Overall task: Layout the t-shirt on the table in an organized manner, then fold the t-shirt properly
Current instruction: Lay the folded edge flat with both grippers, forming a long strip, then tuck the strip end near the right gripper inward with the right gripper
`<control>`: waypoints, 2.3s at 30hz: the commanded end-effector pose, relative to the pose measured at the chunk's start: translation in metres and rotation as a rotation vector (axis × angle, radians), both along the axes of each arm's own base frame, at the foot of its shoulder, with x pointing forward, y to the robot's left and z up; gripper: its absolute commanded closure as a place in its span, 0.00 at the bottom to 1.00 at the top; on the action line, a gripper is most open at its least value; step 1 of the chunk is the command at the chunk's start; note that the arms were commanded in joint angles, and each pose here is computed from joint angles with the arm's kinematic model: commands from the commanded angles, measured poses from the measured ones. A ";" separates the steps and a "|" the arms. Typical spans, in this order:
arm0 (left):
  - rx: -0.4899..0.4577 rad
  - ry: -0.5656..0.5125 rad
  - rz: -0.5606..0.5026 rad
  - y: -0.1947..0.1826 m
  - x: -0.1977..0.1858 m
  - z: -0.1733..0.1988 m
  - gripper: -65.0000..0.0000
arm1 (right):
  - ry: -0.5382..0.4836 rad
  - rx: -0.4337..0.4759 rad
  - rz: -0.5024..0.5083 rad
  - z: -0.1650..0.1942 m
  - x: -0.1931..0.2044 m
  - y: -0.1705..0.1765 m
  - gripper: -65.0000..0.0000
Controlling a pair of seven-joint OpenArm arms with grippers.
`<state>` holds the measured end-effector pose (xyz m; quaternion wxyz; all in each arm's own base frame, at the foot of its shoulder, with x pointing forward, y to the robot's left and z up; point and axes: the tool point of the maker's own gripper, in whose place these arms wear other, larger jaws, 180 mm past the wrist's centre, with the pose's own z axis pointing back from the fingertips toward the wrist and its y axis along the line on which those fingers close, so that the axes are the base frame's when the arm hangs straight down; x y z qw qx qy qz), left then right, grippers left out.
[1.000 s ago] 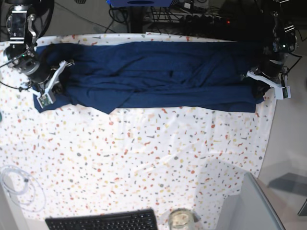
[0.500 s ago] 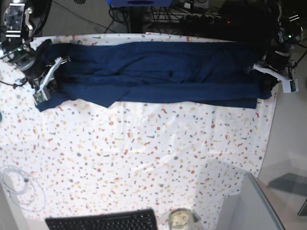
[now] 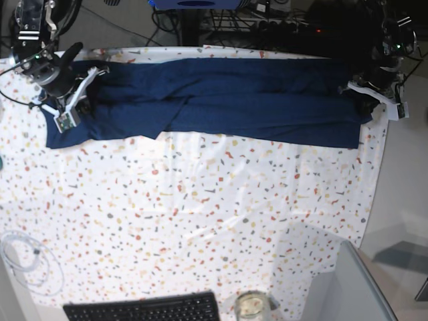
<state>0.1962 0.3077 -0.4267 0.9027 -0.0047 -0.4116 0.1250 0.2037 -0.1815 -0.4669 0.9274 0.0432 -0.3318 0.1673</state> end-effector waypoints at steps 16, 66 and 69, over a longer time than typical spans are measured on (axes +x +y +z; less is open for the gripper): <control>0.005 0.012 0.024 0.011 -0.006 -0.006 1.00 | -0.018 0.020 -0.025 -0.001 0.009 -0.003 0.87; 0.094 0.039 0.036 -0.001 0.016 -0.024 1.00 | 0.037 -0.111 -0.381 -0.017 0.084 -0.128 1.00; 0.110 0.002 0.026 -0.002 0.024 -0.011 1.00 | -0.034 -0.125 -0.359 0.004 0.091 -0.123 1.00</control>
